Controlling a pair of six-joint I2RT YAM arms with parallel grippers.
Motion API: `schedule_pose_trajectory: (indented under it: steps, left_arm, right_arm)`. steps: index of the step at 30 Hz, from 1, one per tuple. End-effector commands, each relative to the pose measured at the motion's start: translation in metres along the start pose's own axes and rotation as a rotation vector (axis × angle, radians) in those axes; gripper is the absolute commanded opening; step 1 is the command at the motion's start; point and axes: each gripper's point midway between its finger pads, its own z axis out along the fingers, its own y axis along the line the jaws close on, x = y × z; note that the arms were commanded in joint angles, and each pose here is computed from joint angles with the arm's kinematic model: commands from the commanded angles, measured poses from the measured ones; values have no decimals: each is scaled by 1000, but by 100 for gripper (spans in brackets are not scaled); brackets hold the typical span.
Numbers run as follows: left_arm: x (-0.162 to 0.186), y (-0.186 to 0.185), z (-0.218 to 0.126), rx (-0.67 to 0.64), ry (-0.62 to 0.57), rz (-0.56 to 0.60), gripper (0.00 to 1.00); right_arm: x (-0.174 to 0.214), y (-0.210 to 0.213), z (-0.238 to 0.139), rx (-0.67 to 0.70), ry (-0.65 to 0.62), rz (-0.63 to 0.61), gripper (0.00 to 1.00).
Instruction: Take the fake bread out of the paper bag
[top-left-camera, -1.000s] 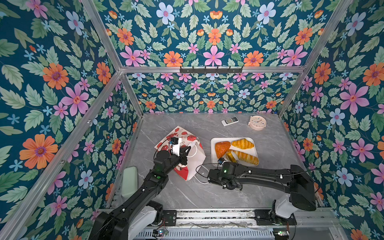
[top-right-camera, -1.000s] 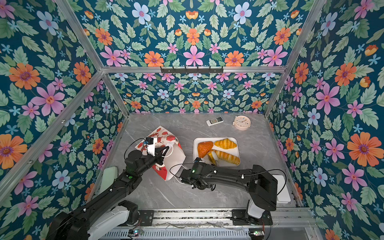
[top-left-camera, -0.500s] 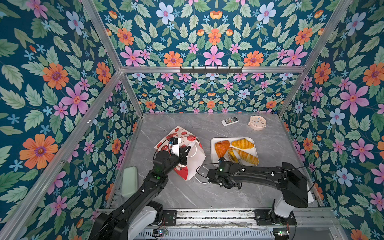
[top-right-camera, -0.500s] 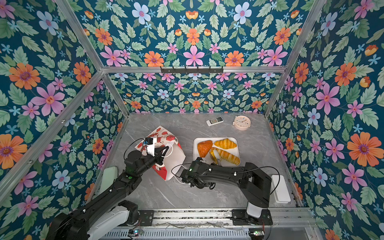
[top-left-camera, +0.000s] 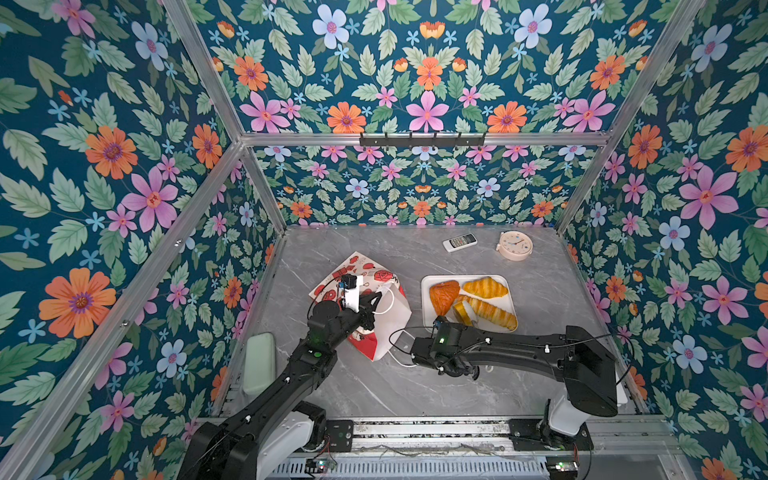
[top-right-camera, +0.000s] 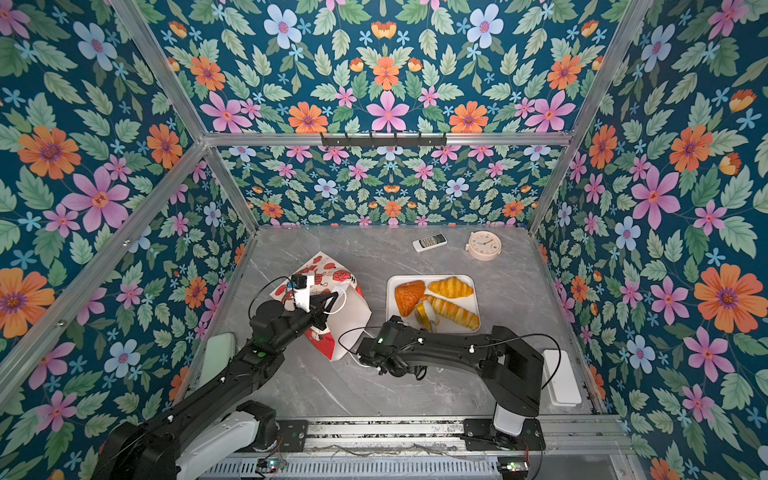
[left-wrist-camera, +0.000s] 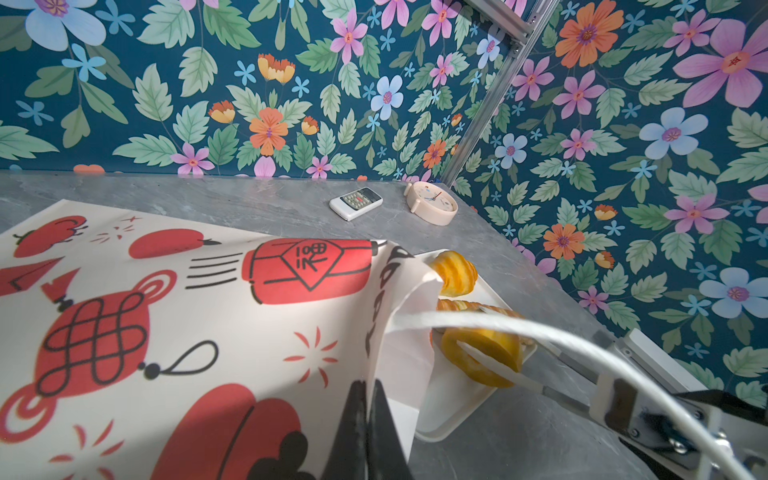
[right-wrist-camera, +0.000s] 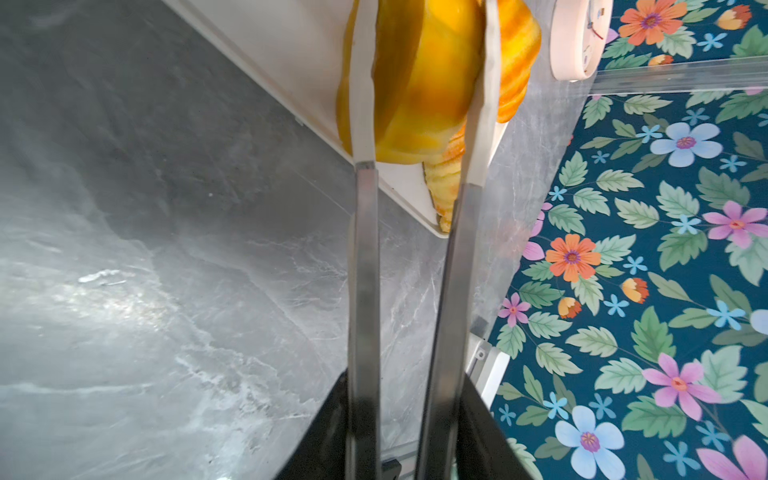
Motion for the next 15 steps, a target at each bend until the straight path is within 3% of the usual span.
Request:
schedule_pose_trajectory:
  steps: [1, 8, 15]
  left_arm:
    - [-8, -2, -1, 10, -35, 5, 1]
    - [-7, -2, 0, 12, -32, 4, 1]
    - [-5, -2, 0, 14, -31, -1, 1]
  right_arm:
    - [-3, 26, -6, -152, 3, 5, 39]
    - [-6, 36, -14, -243, -15, 30, 40]
    - [-3, 28, -13, -213, -5, 58, 38]
